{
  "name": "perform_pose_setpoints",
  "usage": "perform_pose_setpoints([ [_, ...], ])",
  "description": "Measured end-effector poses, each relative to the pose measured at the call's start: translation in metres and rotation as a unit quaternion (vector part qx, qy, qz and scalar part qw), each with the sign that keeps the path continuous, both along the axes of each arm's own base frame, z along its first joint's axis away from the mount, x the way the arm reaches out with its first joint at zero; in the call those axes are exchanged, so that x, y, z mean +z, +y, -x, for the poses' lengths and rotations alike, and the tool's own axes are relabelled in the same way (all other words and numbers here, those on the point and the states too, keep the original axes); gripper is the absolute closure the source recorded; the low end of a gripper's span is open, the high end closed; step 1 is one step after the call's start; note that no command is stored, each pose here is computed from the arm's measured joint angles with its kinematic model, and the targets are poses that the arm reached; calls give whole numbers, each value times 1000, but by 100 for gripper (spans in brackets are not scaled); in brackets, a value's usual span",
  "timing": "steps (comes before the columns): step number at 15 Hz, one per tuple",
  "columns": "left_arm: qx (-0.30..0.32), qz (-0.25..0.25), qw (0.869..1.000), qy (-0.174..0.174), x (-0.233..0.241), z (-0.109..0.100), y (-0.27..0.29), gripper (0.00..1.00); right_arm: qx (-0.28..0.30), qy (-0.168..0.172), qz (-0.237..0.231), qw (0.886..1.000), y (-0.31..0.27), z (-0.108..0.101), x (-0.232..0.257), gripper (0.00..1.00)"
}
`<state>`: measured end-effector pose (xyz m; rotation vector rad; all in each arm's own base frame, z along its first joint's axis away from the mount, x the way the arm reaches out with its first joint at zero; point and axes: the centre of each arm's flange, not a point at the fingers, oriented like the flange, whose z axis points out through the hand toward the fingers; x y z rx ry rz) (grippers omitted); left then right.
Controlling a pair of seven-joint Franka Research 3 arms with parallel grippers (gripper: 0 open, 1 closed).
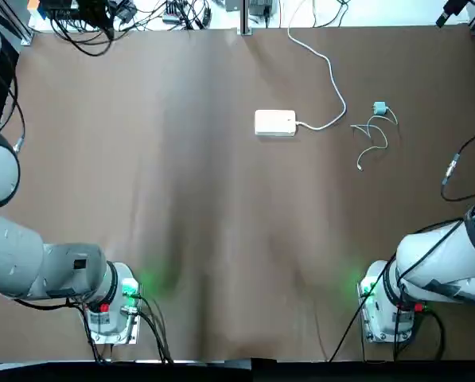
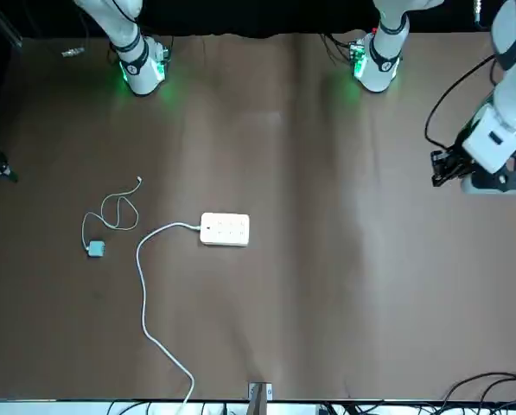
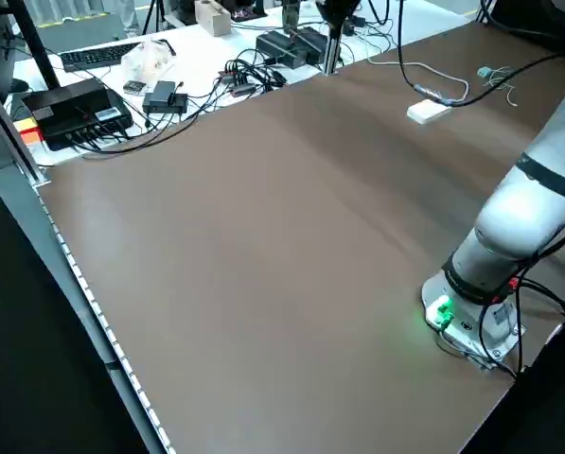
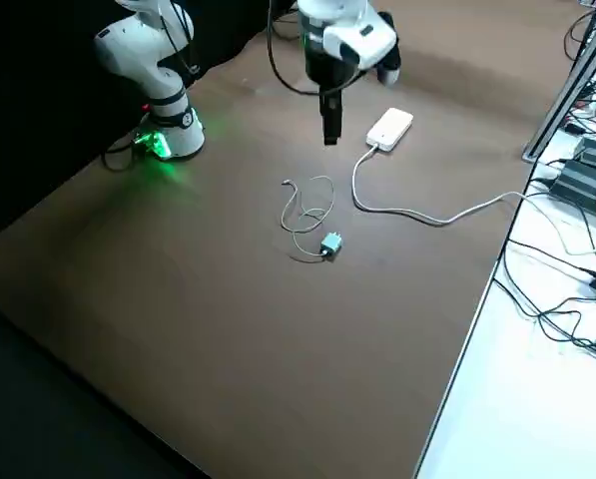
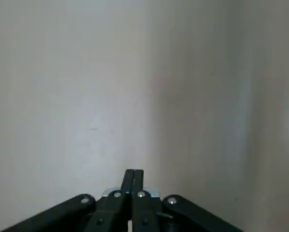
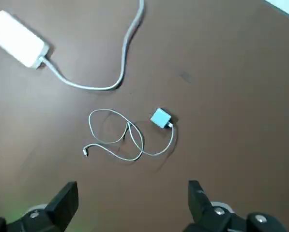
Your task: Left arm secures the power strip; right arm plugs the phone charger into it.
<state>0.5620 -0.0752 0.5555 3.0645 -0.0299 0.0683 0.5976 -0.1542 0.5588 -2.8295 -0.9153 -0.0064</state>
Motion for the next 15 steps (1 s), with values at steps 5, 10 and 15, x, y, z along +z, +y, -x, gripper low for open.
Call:
perform_pose_setpoints([
  [5,8,19,1000,7,-25,5,-16,99,133,-13,-86,987,-48,7,-55,0],
  [10,30,78,997,-1,-72,10,-36,99,256,-49,-194,946,-73,14,-133,0],
  [15,32,126,991,1,-112,14,-79,99,290,-90,-291,907,-85,14,-201,0],
])
